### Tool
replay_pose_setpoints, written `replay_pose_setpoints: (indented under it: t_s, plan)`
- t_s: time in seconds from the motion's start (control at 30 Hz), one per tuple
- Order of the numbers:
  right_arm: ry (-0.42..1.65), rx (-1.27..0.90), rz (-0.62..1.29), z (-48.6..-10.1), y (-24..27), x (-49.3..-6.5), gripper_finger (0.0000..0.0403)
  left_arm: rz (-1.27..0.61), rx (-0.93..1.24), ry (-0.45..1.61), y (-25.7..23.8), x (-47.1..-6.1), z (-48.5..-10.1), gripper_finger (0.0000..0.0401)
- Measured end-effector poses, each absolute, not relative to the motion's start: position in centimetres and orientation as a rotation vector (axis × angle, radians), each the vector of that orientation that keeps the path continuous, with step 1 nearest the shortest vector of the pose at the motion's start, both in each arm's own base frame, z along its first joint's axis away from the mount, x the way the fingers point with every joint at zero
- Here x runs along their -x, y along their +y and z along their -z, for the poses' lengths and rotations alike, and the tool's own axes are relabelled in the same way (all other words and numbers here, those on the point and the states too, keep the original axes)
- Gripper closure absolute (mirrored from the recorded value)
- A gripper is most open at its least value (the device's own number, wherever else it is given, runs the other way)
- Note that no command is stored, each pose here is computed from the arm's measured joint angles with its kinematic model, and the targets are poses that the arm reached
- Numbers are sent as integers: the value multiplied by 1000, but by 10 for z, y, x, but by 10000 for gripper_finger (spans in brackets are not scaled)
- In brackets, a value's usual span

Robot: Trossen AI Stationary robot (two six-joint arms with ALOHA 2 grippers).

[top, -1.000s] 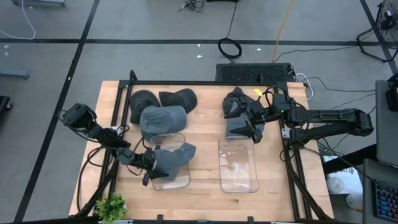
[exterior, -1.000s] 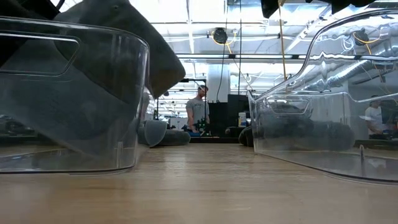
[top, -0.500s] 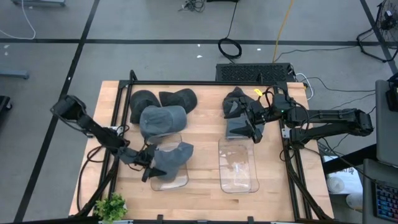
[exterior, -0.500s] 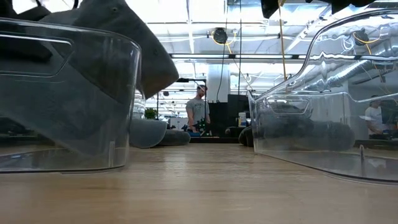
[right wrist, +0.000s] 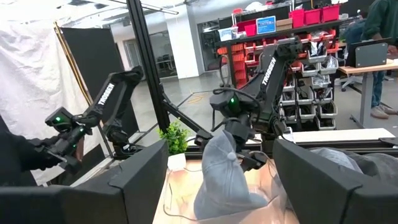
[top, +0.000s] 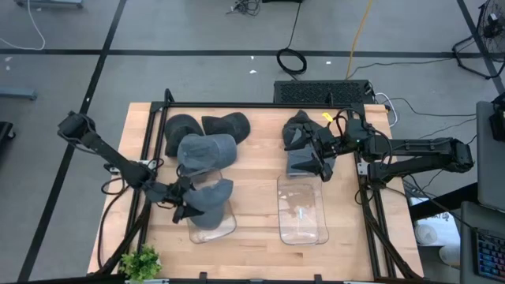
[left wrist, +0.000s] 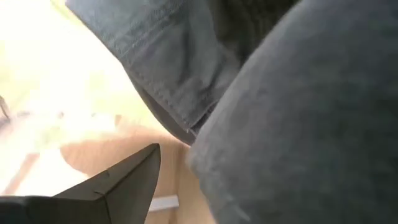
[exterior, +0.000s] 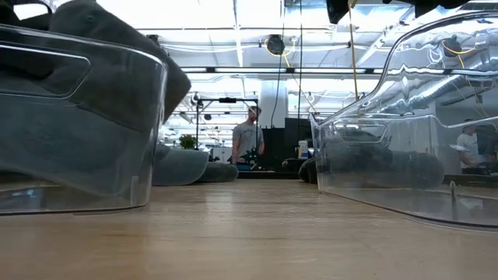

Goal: Pick & Place hat
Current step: Put the top gray cap into the left transparent bin

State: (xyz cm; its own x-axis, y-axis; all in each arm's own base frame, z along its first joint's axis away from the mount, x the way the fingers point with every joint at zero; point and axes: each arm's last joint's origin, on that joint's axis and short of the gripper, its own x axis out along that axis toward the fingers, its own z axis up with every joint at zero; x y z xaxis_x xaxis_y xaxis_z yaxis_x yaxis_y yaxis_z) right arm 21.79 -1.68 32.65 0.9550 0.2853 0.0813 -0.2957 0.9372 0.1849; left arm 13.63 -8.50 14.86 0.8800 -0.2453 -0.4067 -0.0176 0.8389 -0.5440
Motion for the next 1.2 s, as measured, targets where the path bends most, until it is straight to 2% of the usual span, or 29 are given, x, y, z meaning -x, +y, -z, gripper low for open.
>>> replay_pose_setpoints:
  t_s: [0.3,0.47,0.73,0.83,1.0,1.2]
  plan:
    - [-54,-197,-297,-326,-17,-218,124,129,868,610,-74,-131,-162,54]
    - [-53,-197,-297,-326,-17,-218,124,69,972,763,-68,-133,-178,54]
    - [-49,-198,-297,-326,-17,-218,124,70,855,743,-67,-138,-222,54]
    - [-49,-199,-296,-326,-17,-218,124,43,849,800,-66,-134,-231,54]
    - [-52,-197,-297,-325,-17,-218,124,-68,810,920,-60,-124,-240,54]
    - [-28,-209,-295,-313,-17,-218,124,-228,800,951,-53,-115,-249,54]
